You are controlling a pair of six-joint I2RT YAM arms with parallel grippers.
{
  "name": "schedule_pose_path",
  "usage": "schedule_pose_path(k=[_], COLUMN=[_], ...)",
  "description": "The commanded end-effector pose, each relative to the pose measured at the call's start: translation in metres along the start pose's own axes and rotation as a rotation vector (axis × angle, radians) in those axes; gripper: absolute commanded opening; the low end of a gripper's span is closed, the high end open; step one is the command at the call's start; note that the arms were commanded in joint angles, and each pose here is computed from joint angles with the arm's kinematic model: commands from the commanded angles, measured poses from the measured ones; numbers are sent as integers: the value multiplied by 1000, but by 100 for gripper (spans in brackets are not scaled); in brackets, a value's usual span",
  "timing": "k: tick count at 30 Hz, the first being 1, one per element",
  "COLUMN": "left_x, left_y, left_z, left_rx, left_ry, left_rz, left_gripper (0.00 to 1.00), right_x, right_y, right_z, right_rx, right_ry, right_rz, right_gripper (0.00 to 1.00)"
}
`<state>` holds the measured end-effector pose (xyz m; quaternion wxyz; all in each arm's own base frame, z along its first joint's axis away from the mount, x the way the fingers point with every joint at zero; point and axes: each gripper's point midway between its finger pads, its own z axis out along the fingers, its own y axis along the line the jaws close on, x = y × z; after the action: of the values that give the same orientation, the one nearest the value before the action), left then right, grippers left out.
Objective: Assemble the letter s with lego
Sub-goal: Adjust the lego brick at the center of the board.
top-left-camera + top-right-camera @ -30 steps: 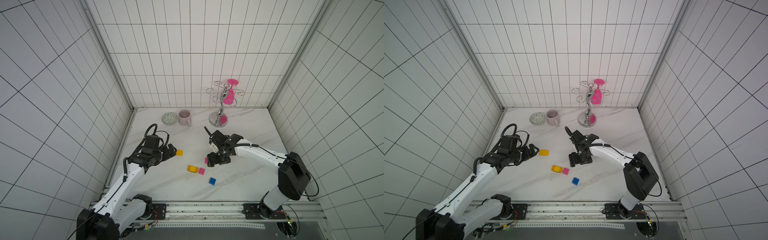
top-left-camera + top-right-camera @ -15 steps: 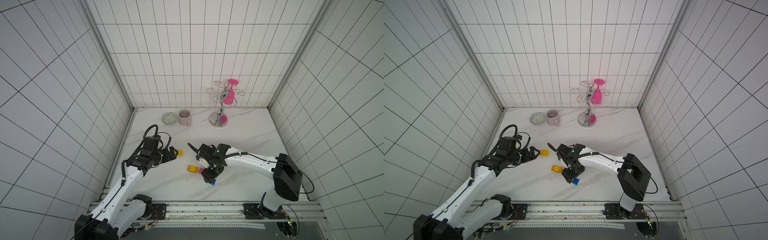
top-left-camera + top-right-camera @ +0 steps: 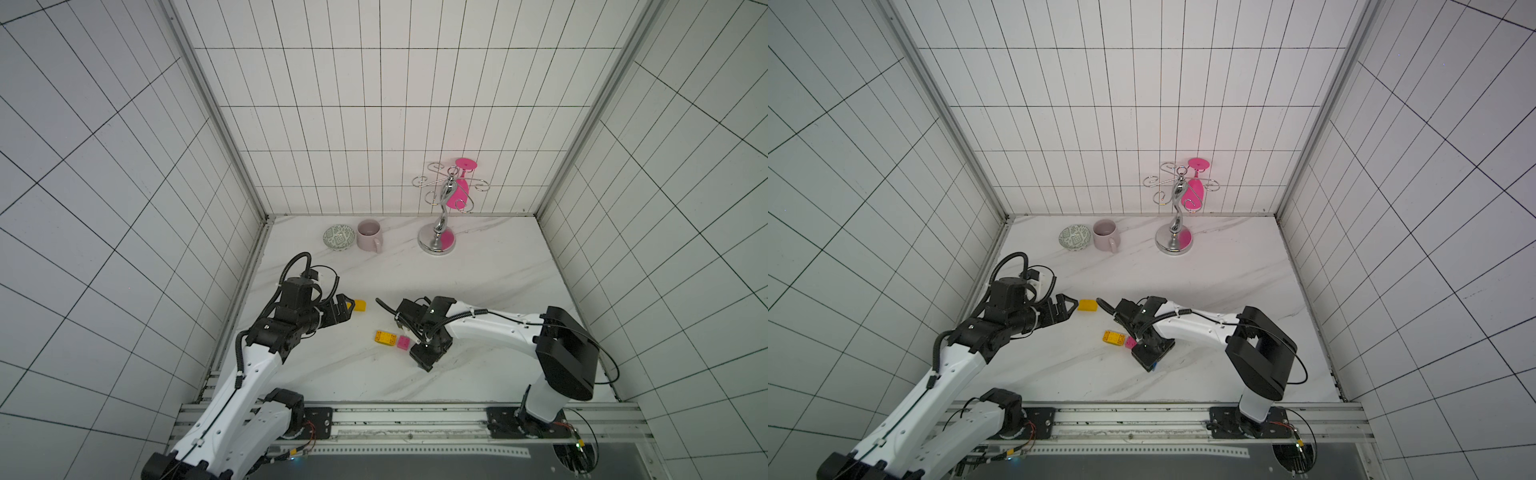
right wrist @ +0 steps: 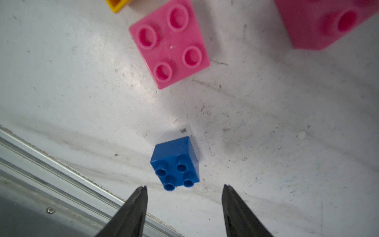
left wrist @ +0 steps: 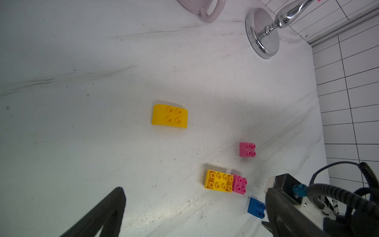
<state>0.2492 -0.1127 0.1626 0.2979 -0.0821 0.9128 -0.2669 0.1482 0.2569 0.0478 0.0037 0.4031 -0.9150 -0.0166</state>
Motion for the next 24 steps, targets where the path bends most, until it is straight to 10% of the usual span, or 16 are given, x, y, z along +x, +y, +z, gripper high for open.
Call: schedule_pose_path(k=[1, 24], left_x=[-5, -6], left_y=[3, 6], left_z=[-1, 1], left_rx=[-9, -22], left_ry=[-35, -47], left_rz=[5, -1], left_gripper=[98, 99], right_x=[7, 11], right_y=[2, 3], right_z=[10, 26], right_rx=[15, 60], right_ry=[26, 36], right_rz=[-28, -54], right_gripper=[61, 54])
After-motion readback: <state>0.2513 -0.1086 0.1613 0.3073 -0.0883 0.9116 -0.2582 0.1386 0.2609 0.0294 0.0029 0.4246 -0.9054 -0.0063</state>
